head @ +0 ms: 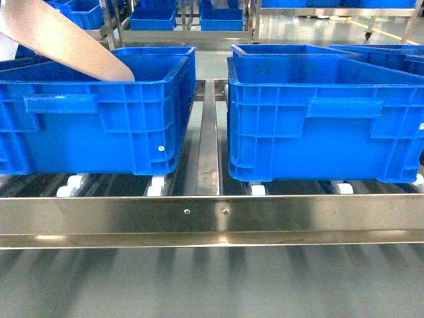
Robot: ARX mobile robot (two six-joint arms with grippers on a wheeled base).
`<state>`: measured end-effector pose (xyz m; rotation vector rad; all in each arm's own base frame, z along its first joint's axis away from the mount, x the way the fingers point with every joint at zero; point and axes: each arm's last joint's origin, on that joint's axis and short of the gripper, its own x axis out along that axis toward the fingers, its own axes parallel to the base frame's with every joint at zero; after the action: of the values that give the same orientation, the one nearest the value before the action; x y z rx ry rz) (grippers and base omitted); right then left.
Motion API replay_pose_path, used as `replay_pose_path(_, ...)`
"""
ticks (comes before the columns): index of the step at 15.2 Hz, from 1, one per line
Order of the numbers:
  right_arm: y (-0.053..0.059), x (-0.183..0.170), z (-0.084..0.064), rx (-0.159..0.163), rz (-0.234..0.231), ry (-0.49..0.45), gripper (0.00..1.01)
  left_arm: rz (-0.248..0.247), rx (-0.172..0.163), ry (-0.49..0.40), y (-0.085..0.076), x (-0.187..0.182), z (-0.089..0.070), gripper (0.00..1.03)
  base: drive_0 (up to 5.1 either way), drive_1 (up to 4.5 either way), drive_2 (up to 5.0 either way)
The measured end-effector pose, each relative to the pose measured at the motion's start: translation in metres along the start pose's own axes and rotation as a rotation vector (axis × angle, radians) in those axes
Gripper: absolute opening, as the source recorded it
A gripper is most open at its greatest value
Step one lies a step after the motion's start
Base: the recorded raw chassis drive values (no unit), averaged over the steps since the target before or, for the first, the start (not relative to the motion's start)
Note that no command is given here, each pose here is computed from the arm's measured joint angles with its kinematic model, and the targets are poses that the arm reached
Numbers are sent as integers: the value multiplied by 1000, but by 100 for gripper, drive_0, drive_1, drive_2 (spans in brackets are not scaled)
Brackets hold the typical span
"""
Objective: Place part in tray to right shelf
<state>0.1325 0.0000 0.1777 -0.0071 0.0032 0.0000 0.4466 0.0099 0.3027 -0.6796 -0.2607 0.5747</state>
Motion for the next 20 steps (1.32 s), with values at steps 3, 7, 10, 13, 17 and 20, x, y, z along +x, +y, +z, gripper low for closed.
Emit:
replay_pose_path(3,0,0,0,0,0,0,98,-54,-73,24,9,-21,17,14,0,0,0)
replay_pose_path(7,0,0,0,0,0,0,98,-239,-403,156,45,-104,54,14,0,0,0)
replay_pose_path(10,0,0,0,0,0,0,98,-420,-379,225,62,-191,44,14,0,0,0)
replay_pose_path(13,0,-5,-2,3,-2,1,69,-446,294,419,112,-201,13,14,0,0,0)
replay_pose_path(17,0,-13,-6,3,0,-26,19,-571,617,269,145,-226,24,14,0,0,0)
replay_pose_path(20,0,-18,-7,6,-1,-18,2,-570,671,297,173,-238,21,14,0,0,0)
